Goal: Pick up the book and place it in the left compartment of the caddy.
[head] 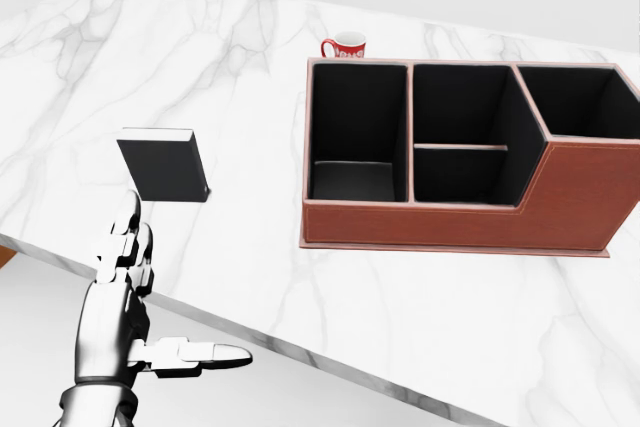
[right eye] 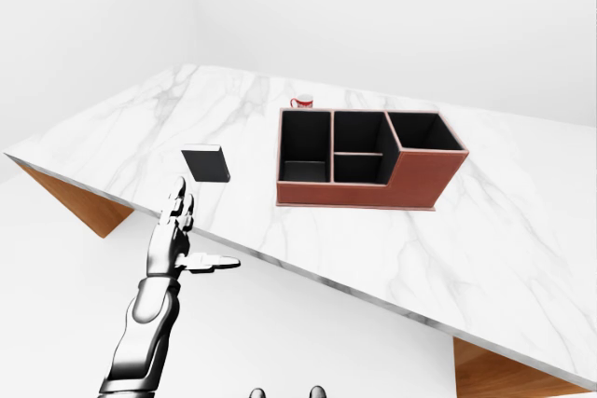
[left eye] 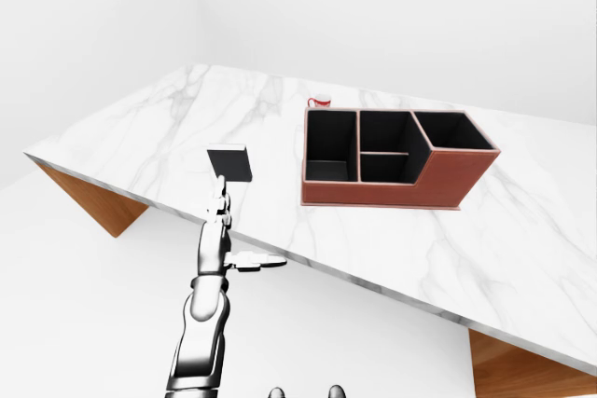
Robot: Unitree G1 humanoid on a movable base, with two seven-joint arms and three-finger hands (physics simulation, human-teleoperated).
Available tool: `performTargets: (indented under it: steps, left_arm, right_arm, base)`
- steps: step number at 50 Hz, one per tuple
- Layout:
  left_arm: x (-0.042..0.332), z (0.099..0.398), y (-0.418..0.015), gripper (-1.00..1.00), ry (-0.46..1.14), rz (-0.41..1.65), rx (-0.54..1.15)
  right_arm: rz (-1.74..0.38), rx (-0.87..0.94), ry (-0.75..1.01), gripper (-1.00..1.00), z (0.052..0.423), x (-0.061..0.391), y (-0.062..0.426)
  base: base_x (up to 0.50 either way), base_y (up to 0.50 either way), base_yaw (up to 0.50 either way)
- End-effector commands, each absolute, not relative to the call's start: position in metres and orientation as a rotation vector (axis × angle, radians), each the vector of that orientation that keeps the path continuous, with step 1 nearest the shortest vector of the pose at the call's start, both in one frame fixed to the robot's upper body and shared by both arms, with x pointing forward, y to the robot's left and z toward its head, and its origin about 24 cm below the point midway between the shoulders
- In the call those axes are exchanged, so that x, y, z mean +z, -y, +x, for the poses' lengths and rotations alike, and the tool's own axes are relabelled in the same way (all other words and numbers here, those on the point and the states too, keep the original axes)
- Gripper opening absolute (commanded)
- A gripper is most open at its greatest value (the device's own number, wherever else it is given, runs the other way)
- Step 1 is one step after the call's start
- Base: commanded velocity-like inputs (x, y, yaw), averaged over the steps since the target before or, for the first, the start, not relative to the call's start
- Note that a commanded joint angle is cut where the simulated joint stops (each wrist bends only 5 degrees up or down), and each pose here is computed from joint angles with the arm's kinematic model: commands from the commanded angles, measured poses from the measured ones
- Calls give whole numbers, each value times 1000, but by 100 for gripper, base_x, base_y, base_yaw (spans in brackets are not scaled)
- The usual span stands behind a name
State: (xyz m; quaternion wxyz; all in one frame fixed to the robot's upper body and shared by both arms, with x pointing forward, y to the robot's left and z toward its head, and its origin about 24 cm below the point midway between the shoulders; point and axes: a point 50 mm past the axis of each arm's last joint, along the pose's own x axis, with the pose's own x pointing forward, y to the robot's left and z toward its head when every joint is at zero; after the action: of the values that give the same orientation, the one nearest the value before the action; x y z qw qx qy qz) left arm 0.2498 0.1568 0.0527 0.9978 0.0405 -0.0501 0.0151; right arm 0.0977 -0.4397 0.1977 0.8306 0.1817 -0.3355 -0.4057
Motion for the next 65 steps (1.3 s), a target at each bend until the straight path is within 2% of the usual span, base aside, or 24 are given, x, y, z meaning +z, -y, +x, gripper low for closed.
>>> performTargets:
  steps: [1,15,38,65]
  left_arm:
    - [50,251,-158,100,87,84,32]
    - [48,251,-159,100,78,85,33]
    - [52,249,-158,100,98,85,33]
    - [58,243,-157,100,126,96,29]
  right_arm:
    - [389,-863,726,100,95,200,439]
    - [388,-862,717,100,96,198,440]
    - [384,-859,722,100,95,200,440]
    - [371,-863,744,100,90,204,438]
  base:
    - [0,0,0]
    - [0,0,0]
    - [30,13,0]
    - [13,5,0]
